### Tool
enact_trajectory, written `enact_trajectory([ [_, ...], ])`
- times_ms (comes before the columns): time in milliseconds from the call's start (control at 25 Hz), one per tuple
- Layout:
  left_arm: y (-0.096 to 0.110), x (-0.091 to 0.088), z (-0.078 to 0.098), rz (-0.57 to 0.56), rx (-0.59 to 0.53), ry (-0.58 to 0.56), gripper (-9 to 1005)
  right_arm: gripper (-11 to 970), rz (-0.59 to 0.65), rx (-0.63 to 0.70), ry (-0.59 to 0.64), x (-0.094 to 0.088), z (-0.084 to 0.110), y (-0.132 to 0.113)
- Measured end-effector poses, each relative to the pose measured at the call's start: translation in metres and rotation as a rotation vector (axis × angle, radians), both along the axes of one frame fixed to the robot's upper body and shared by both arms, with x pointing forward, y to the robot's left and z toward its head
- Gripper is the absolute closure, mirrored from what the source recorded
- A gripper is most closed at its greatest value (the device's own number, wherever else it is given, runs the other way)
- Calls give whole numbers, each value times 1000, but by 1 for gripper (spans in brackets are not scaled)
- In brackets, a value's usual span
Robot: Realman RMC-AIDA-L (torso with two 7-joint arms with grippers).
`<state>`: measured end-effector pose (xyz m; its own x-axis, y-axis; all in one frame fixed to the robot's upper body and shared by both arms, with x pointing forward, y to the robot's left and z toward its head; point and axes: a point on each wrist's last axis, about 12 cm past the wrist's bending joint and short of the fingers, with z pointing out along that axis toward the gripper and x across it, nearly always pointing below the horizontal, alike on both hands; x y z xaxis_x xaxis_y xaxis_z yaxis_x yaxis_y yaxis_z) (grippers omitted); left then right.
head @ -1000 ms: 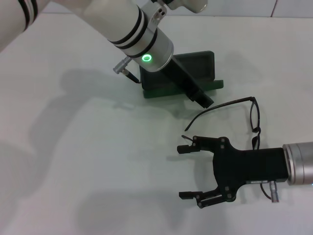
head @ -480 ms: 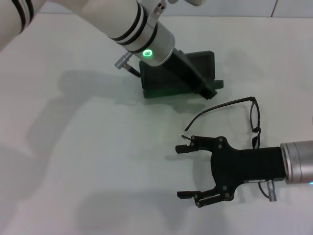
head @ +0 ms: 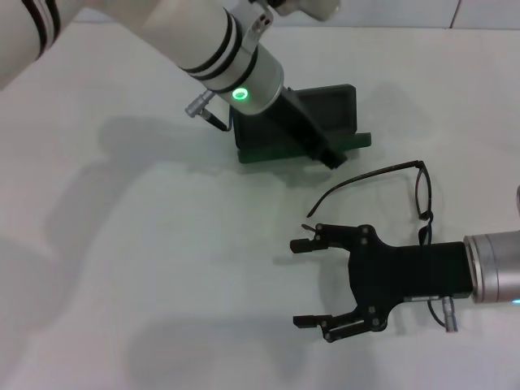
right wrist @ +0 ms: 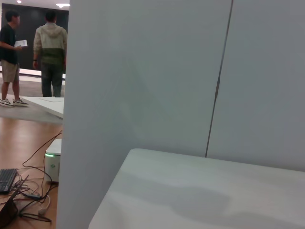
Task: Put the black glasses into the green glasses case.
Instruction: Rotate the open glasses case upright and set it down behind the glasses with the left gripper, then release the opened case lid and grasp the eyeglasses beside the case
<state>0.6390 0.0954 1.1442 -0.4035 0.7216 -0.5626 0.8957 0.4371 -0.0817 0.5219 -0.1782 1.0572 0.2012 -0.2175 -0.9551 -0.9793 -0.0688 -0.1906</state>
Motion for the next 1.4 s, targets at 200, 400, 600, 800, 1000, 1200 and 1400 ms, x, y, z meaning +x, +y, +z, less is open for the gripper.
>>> enact_trajectory([
  [200,-3,-5,-5,-27,43,5,406,103,5,-2,-5,1,1,1],
  [400,-5,-10,-8,-58,65,25,406,103,6,-4,-5,2,1,2],
  [600,-4,-15,-12,-85,86,51,406,103,-1,-12,-5,2,0,1],
  [800,-4,-18,-12,-98,83,73,407,104,6,-25,-5,1,-1,1],
  [1000,-4,-18,-7,-102,59,83,407,104,3,-24,-4,1,-2,0],
  [1200,2,-18,4,-102,-87,60,407,104,2,-14,-5,2,0,0],
  [1400,31,-29,9,-124,-345,-50,407,104,-18,30,-22,7,9,-5],
])
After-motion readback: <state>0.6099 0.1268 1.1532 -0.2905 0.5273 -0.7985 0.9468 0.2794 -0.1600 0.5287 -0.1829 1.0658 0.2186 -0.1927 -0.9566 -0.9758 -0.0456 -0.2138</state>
